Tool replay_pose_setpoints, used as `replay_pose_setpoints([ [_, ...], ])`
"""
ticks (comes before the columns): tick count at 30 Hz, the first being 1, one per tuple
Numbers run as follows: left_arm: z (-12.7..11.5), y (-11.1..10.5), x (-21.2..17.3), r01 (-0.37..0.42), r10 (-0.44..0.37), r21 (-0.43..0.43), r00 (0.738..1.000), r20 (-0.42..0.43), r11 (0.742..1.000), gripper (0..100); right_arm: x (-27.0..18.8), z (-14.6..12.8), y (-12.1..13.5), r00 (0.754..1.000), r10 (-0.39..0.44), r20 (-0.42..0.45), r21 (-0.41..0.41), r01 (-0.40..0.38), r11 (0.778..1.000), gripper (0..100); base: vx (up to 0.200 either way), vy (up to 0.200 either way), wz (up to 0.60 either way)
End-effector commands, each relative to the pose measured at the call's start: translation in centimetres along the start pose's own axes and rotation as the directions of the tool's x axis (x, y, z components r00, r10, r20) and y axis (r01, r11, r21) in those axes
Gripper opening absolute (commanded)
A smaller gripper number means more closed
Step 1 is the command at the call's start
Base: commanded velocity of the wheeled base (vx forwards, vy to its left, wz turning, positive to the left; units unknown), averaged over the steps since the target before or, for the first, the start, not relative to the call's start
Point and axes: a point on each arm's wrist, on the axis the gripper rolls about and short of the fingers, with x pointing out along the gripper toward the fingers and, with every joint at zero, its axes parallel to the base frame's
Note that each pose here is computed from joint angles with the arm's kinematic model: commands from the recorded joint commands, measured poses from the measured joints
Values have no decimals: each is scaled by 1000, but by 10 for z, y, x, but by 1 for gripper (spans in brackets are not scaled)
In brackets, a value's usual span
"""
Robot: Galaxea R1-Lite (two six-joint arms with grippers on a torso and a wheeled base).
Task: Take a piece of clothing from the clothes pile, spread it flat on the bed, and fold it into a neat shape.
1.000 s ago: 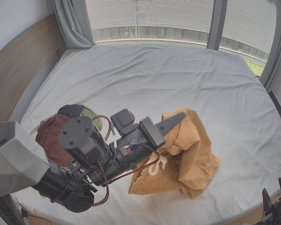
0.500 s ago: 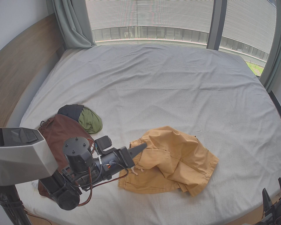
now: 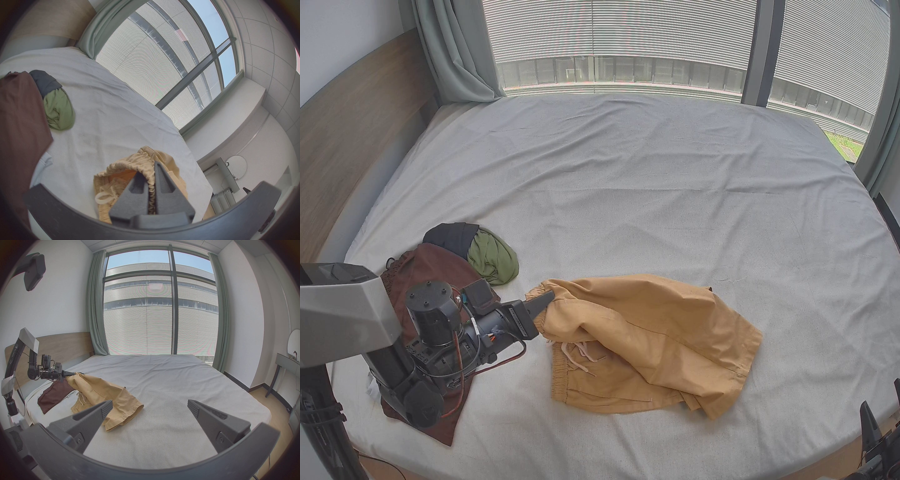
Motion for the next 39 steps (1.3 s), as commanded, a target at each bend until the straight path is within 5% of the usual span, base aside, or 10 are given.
replay_pose_setpoints([
  [1,7,12,-2,-36,36,1,999,26,999,0,0,-5,0,1000,0,1,-1,0,1000,100,0,0,0],
  [11,12,43,-5,-131,129,36,990,48,991,0,0,-5,0,1000,-1,2,5,1,1000,100,0,0,0],
  [35,11,41,-6,-129,127,38,991,45,991,0,0,-4,0,1000,2,7,16,-2,1000,100,0,0,0],
  [37,11,41,-6,-127,125,38,991,45,991,0,-1,6,0,996,3,84,16,-4,1000,100,0,0,0],
  [39,14,39,-7,-123,121,39,991,53,992,0,-10,42,0,965,-7,263,14,3,1000,100,0,0,0],
])
